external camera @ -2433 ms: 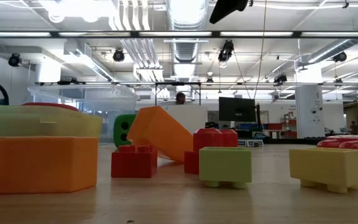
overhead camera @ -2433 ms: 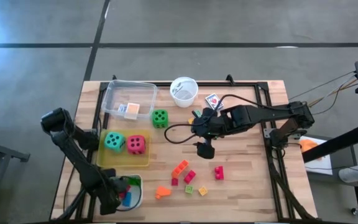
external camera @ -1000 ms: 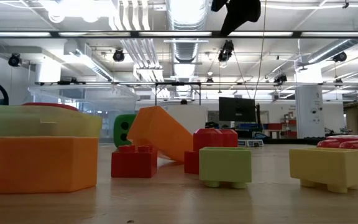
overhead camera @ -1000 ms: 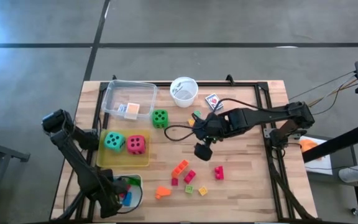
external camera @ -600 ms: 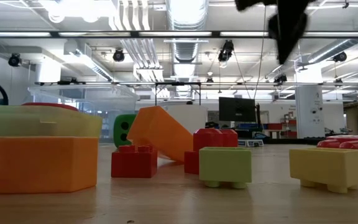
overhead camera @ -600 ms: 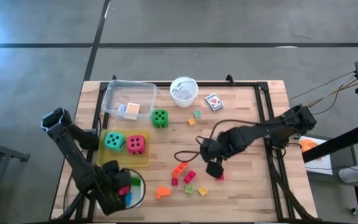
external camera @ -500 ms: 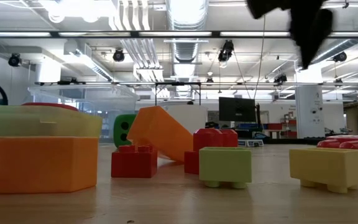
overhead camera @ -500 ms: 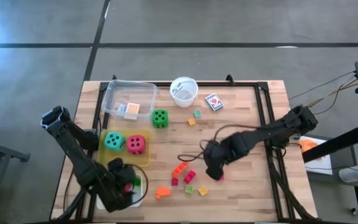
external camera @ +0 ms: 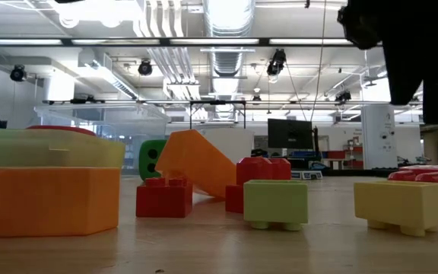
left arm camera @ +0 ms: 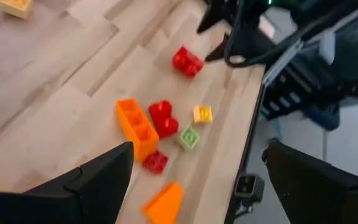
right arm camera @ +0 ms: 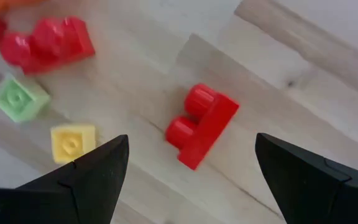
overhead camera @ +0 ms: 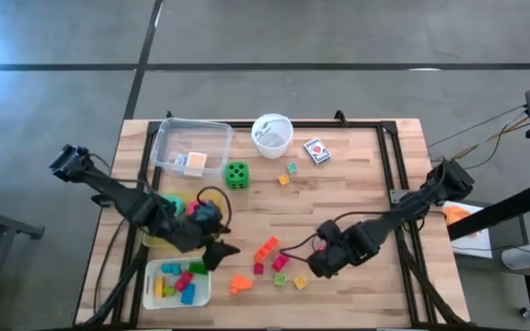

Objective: Pick & Place Toys
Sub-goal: Put the right red game piece into the white bin

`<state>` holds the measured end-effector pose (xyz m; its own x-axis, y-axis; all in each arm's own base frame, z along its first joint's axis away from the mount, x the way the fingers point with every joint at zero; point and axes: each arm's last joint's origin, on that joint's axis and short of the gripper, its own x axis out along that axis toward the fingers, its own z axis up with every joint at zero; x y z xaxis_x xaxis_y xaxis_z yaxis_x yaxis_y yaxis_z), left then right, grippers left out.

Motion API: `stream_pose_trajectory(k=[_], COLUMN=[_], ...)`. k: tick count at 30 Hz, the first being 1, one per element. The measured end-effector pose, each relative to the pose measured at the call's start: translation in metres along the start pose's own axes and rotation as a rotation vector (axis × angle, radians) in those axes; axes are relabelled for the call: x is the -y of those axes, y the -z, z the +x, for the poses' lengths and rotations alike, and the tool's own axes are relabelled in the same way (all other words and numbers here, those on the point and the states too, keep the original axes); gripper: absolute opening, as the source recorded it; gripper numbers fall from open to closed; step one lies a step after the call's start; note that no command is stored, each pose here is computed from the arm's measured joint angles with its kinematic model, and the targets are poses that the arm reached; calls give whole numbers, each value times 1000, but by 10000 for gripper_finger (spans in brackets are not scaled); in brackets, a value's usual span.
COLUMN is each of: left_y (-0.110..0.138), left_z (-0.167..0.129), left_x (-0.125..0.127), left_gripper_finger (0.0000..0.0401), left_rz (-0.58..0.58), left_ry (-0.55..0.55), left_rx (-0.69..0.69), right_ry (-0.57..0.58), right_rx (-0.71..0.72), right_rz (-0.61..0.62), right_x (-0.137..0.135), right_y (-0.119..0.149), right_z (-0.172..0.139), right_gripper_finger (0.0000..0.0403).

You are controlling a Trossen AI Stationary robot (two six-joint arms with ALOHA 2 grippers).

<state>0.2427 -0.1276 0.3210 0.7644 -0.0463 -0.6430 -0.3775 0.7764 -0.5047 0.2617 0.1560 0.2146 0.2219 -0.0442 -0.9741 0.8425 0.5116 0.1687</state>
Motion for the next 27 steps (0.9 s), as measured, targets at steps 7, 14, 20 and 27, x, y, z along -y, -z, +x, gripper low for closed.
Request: stream_pose_trajectory(k=[7, 14, 20, 27], left_y=[-2, 4, 3, 3], left_z=[8, 14, 13, 13], left_x=[-15, -22, -23, -23], left_gripper_finger=[351, 351, 351, 351], left_rz=[-52, -79, -76, -77], left_ry=[3, -25, -22, -24], left_rx=[40, 21, 27, 30], right_ry=[-80, -35, -36, -10], right_rx=[-2, 6, 16, 26], right_rz=[123, 182, 189, 173], right_x=[5, 19, 19, 16], right_y=[5, 7, 8, 5], right_z=[24, 40, 46, 60], right_gripper_finger=[344, 344, 344, 344])
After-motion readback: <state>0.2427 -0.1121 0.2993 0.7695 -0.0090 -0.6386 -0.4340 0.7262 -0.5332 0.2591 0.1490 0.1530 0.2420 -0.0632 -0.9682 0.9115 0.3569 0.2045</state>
